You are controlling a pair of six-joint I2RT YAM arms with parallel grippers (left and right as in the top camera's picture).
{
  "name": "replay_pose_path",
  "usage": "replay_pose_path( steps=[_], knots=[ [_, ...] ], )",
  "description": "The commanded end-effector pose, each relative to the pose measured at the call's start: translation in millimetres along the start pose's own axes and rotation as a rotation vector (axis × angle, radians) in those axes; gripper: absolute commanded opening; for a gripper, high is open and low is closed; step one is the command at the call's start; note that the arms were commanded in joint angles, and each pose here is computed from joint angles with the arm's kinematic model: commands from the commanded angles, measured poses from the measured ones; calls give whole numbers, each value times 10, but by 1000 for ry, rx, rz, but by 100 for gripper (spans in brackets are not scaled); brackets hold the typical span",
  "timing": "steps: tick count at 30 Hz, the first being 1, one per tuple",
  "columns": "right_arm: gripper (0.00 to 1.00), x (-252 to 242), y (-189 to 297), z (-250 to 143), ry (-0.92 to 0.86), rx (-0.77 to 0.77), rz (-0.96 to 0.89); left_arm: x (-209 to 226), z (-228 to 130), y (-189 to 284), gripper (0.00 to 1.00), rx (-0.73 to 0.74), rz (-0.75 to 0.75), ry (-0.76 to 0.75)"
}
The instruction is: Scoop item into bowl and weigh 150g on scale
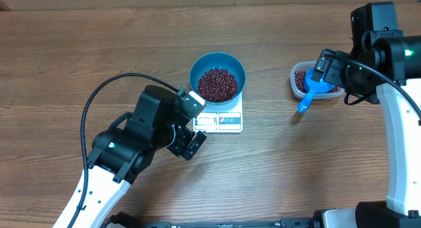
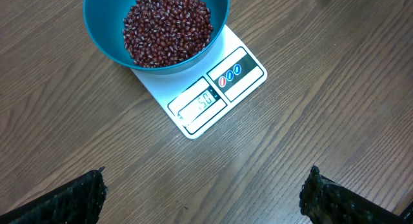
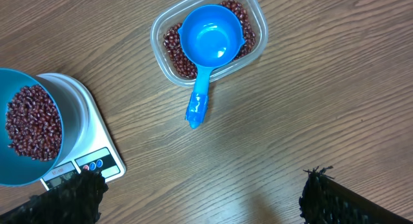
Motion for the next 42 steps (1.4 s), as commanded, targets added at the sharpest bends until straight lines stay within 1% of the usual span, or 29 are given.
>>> replay_pose_path(
  steps=[1,40,42],
  knots=[
    [100,-7,88,16,12,-25,23,15,41,26,100,-16,-5,-8],
    [100,-7,88,16,12,-25,23,13,41,28,100,-16,-5,-9],
    [100,-7,88,16,12,-25,23,31,34,36,100,-11,16,-9]
  ],
)
Point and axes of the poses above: each gripper's point midway between its finger pads, its own y axis back along the fingers, its own x axis along the line the jaws close on, z = x × y, the point moved 8 cm from there along y, back along the fingers, and after that the axes turned 10 degrees about -y, right-handed, at the moved point
